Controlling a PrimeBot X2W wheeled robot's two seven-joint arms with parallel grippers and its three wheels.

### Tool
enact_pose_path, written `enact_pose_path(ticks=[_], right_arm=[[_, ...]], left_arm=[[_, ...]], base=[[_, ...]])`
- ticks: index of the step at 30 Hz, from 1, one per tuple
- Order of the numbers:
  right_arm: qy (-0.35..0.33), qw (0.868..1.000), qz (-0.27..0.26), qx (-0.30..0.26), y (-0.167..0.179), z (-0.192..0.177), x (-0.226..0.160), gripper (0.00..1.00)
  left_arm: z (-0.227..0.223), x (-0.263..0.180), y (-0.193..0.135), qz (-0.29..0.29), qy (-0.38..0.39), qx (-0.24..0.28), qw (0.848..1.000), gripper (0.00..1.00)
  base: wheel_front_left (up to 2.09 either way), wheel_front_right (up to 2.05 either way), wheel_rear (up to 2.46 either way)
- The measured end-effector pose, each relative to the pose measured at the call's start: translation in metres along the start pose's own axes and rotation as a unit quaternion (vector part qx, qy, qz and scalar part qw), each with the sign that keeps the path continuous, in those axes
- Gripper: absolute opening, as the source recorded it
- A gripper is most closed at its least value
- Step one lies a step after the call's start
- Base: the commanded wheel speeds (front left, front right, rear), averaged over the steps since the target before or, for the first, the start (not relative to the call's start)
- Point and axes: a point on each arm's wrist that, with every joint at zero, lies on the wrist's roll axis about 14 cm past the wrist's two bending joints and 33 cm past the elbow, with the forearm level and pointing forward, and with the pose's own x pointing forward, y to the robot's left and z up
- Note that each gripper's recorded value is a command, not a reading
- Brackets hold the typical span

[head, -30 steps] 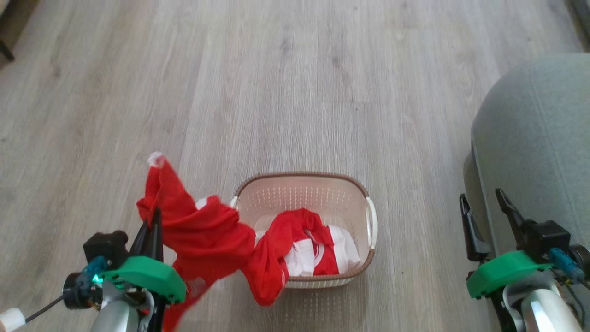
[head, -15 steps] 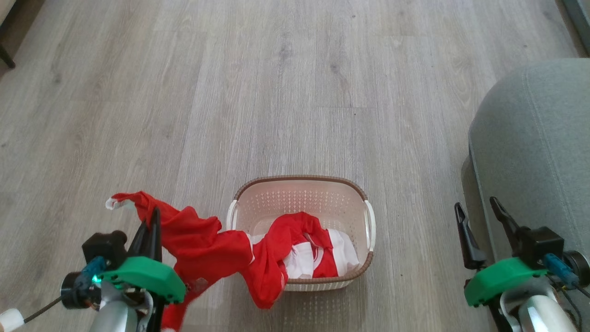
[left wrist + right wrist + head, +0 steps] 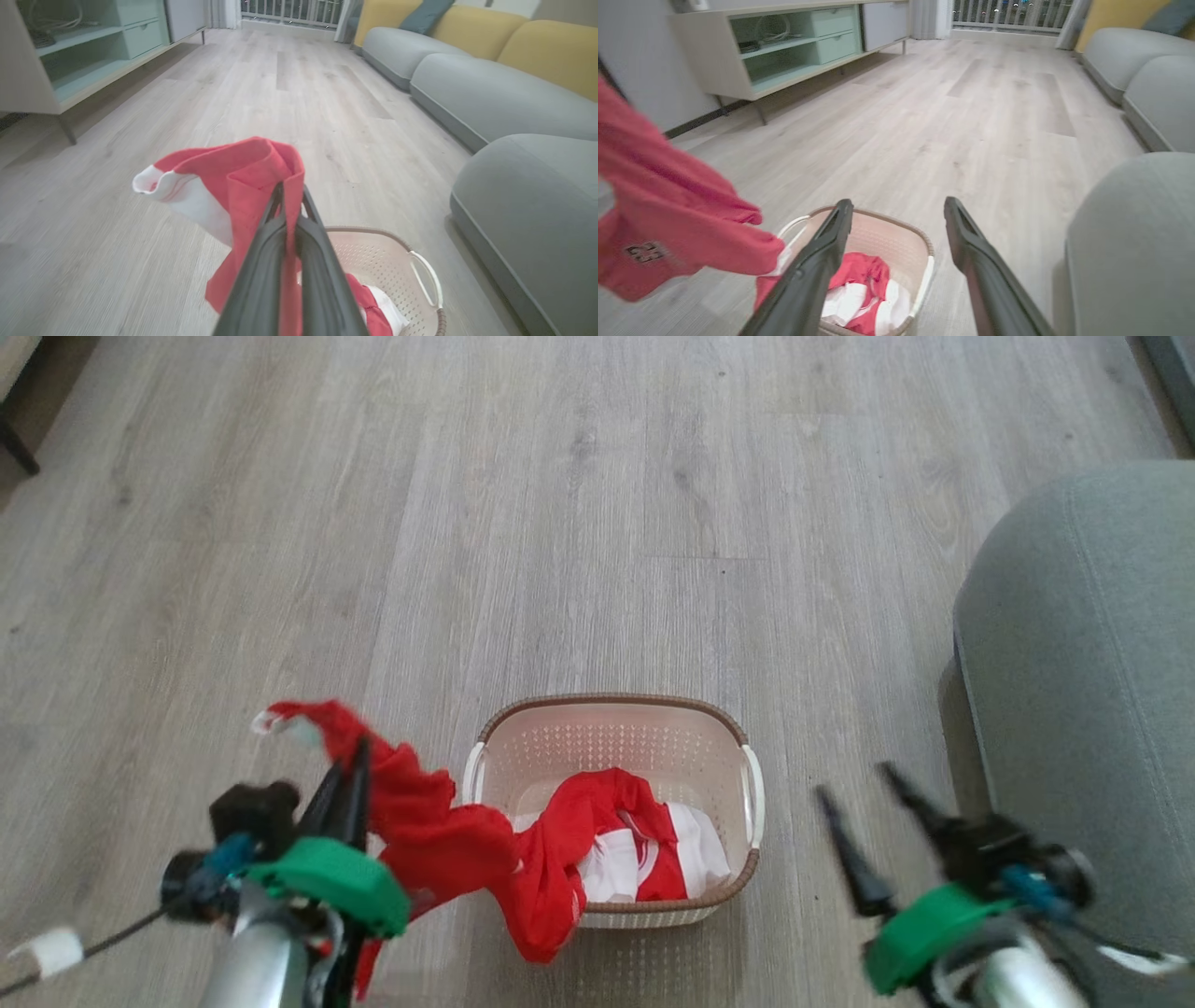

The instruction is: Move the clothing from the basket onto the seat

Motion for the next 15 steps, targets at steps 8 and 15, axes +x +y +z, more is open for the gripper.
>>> enact_pose_path(ticks=[8, 15], right_arm=[[-0.017, 0.98, 0.196, -0.025, 0.106, 0.022, 0.018, 1.0], [-0.041, 0.959, 0.275, -0.059, 0.144, 0.047, 0.032, 1.0]], left_arm=[[0.055, 0.017, -0.076, -0.126, -0.049, 0.018, 0.991, 0.0], [0.066, 0.004, -0.134, -0.215, -0.043, 0.023, 0.975, 0.0]], base=[[0.0, 0.0, 0.0], [0.0, 0.0, 0.0]])
